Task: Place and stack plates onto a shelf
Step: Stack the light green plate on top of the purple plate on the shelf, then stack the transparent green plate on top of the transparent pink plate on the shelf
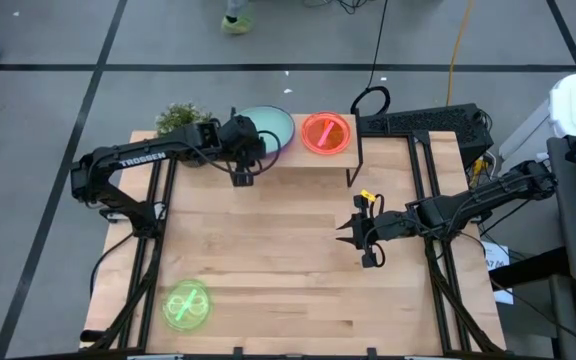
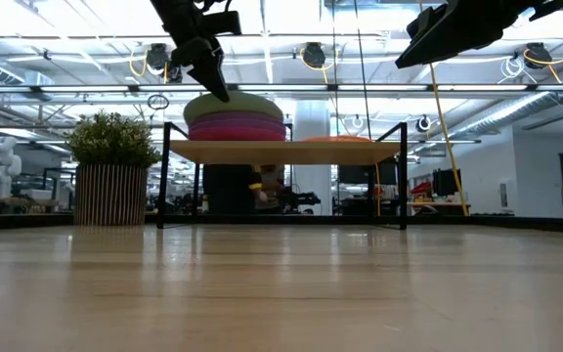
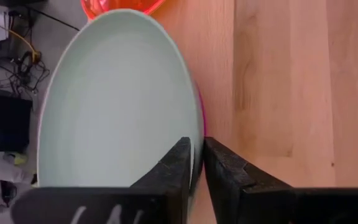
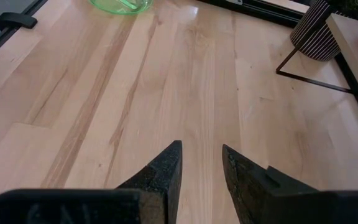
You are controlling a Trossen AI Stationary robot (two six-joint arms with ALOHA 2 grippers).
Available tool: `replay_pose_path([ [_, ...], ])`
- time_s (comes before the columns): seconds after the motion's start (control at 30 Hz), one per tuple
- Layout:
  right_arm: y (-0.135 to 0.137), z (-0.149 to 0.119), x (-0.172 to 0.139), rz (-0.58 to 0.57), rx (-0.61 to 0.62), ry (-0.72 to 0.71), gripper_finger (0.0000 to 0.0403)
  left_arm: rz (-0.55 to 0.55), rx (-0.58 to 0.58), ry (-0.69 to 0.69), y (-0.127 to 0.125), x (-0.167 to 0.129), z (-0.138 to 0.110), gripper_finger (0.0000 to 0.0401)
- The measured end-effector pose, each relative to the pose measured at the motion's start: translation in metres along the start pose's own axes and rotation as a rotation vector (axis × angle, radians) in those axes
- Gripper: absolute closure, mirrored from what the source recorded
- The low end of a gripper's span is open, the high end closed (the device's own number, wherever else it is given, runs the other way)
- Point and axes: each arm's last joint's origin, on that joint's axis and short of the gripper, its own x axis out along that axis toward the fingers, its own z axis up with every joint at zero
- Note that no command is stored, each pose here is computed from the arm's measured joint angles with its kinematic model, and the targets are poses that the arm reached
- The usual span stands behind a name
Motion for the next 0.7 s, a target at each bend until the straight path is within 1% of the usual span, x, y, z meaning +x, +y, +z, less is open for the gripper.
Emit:
replay_pose_path([
  [0.13, 0.0, 0.0, 0.0, 0.0, 0.0, 0.0, 0.0303, 0.005, -0.023, -0.006, 0.001, 0.004, 0.002, 0.032],
  [0.23, 0.0, 0.0, 0.0, 0.0, 0.0, 0.0, 0.0303, 0.008, -0.029, -0.011, 0.001, 0.009, 0.004, 0.0309],
  [0.4, 0.0, 0.0, 0.0, 0.001, 0.0, 0.001, 0.0303, 0.012, -0.038, -0.026, 0.0, 0.014, 0.007, 0.0306],
  [0.5, 0.0, 0.0, 0.0, 0.001, 0.0, 0.001, 0.0303, 0.005, -0.041, -0.009, 0.0, 0.017, 0.006, 0.0306],
  [0.6, 0.0, -0.001, 0.0, 0.001, -0.002, 0.007, 0.0303, 0.038, -0.055, -0.001, -0.002, 0.015, 0.007, 0.0306],
  [0.7, 0.0, -0.001, 0.0, 0.001, -0.002, 0.008, 0.0303, 0.073, -0.046, 0.004, -0.005, 0.008, 0.008, 0.0306],
])
